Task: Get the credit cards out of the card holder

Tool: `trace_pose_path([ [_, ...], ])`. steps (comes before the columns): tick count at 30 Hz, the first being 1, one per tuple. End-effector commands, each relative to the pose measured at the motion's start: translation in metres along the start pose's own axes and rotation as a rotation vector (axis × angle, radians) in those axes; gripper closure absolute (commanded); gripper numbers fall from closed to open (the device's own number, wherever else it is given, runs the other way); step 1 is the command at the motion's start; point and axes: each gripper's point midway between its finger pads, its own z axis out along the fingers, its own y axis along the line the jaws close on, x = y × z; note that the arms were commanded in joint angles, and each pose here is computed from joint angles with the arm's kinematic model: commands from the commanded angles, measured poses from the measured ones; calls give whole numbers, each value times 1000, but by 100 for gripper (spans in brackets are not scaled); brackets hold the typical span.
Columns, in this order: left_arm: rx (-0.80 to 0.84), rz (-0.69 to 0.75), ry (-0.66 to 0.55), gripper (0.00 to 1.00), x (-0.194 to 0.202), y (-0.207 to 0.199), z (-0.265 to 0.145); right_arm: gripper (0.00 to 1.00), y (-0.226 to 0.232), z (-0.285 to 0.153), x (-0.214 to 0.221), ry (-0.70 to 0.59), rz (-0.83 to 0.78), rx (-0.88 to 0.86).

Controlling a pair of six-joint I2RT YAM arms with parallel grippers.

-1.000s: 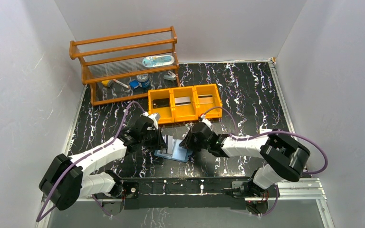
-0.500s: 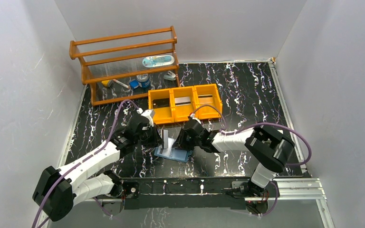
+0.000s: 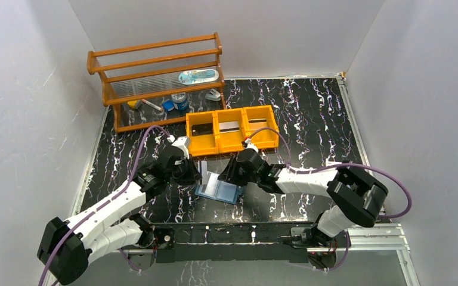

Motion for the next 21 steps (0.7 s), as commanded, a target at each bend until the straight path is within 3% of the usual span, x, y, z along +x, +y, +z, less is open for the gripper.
trace_pose_path([
  [1, 58, 27, -62, 100, -17, -15, -9, 57, 5, -11, -8, -60, 8, -52],
  [7, 139, 4, -90, 100, -21, -29, -11, 52, 6, -26, -19, -138, 0, -92],
  [12, 163, 13, -111, 100, -24, -33, -14, 38, 2, -39, -21, -181, 8, -130],
  [16, 180, -5, -148, 100, -32, -38, -19, 20, -4, -50, -34, -248, 14, -91],
  [18, 179, -33, -199, 100, -38, -36, -26, 11, -3, -51, -36, -255, -11, -86],
  [21, 237, -62, -300, 100, -47, -39, -32, 8, 5, -52, -38, -249, -101, -108],
])
